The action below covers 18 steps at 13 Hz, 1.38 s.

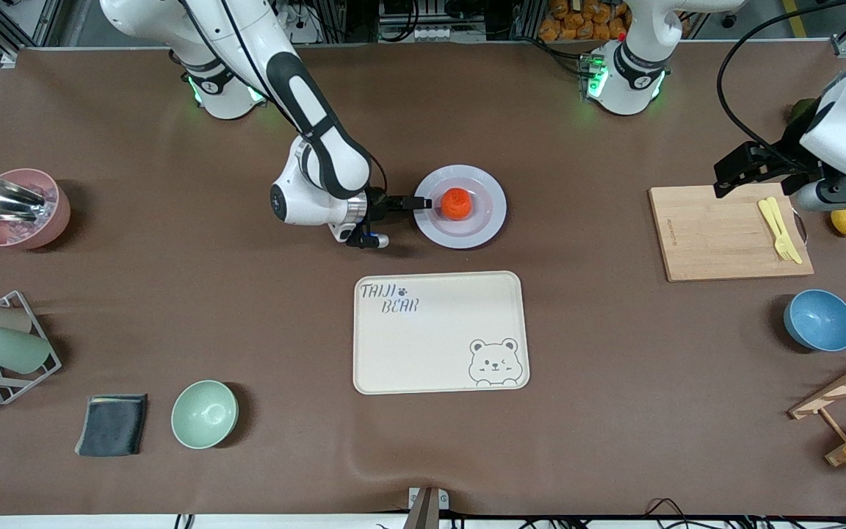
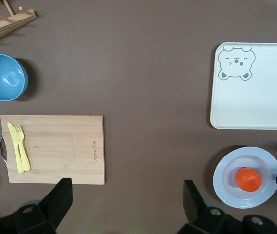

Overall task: Place orange and plate with both arms
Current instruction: 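Grip the white plate rim with the right gripper and lift it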

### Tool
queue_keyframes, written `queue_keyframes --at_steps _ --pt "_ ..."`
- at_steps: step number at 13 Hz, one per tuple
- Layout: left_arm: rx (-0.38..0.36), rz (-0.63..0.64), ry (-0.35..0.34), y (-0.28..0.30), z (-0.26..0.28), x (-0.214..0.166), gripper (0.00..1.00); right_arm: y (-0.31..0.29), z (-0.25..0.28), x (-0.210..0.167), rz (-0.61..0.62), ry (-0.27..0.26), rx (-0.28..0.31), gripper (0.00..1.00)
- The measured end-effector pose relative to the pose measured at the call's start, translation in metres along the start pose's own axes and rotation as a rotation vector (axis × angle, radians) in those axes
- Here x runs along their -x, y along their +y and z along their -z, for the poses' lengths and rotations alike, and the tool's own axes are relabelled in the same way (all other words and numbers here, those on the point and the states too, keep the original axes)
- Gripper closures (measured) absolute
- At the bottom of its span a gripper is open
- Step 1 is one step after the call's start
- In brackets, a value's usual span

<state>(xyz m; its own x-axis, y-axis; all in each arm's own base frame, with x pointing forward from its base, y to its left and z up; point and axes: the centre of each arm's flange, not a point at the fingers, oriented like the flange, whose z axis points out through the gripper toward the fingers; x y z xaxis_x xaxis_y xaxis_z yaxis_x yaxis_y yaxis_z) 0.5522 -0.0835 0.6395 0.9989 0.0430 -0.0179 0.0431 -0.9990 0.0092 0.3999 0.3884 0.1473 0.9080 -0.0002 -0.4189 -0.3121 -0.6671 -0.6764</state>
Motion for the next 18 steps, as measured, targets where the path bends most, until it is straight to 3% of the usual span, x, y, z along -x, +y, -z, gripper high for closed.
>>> queue_keyframes --at_steps 2,8,12,18 --pt "0.000 0.000 -0.001 0.000 0.000 0.000 0.00 0.002 -0.008 0.003 0.004 0.005 -0.029 0.07" --pt "0.000 0.000 -0.002 0.000 0.000 0.000 0.00 0.005 -0.013 0.003 -0.005 0.027 -0.035 0.79" --pt "-0.001 0.000 -0.003 0.000 0.000 0.000 0.00 -0.004 -0.015 0.006 -0.020 0.050 -0.074 0.81" --pt "-0.001 0.000 -0.004 0.000 0.000 0.000 0.00 -0.039 -0.001 0.008 0.002 0.076 -0.145 0.93"
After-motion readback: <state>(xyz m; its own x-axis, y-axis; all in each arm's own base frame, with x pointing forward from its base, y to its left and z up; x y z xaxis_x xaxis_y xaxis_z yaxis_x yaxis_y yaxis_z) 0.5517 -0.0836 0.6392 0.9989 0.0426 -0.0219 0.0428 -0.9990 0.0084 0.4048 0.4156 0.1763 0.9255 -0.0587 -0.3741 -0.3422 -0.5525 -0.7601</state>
